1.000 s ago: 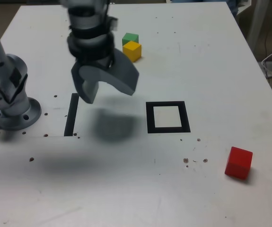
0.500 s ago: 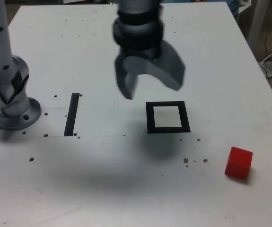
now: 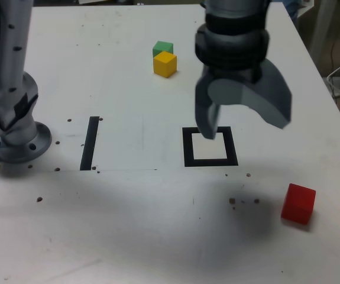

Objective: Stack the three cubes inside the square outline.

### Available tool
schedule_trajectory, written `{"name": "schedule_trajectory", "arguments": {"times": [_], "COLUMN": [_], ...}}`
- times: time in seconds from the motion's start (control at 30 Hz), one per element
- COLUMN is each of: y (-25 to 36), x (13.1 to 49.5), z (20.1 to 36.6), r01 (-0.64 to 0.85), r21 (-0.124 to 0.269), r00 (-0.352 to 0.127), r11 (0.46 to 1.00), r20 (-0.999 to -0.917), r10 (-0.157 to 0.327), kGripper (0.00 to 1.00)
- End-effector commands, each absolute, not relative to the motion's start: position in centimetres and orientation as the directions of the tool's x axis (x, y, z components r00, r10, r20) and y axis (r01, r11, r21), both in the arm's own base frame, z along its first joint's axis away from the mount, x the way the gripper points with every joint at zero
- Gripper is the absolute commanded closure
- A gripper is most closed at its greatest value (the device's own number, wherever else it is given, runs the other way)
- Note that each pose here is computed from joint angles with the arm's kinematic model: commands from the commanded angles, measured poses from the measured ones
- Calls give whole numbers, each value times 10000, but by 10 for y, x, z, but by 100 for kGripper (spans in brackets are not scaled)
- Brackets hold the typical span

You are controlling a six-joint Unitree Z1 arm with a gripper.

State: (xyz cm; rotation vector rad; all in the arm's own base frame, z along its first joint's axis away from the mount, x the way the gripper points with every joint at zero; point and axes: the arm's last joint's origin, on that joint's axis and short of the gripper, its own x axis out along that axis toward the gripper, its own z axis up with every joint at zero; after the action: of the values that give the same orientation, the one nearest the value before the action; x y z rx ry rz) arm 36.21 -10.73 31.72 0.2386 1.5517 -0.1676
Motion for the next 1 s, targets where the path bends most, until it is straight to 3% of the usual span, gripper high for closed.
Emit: {"name": "schedule_trajectory", "arguments": {"times": [0.0, 0.23, 0.97], "y": [-115, -138, -177], "x": [369, 389, 436], "z": [310, 290, 245], "r01": [2618, 2926, 3279], "r21": [428, 445, 491], "r00": [-133, -518, -370], "r11": [9642, 9552, 9434], "r20": [-9988, -9967, -9972], "r10": [479, 622, 648], "kGripper": [0, 0, 1]}}
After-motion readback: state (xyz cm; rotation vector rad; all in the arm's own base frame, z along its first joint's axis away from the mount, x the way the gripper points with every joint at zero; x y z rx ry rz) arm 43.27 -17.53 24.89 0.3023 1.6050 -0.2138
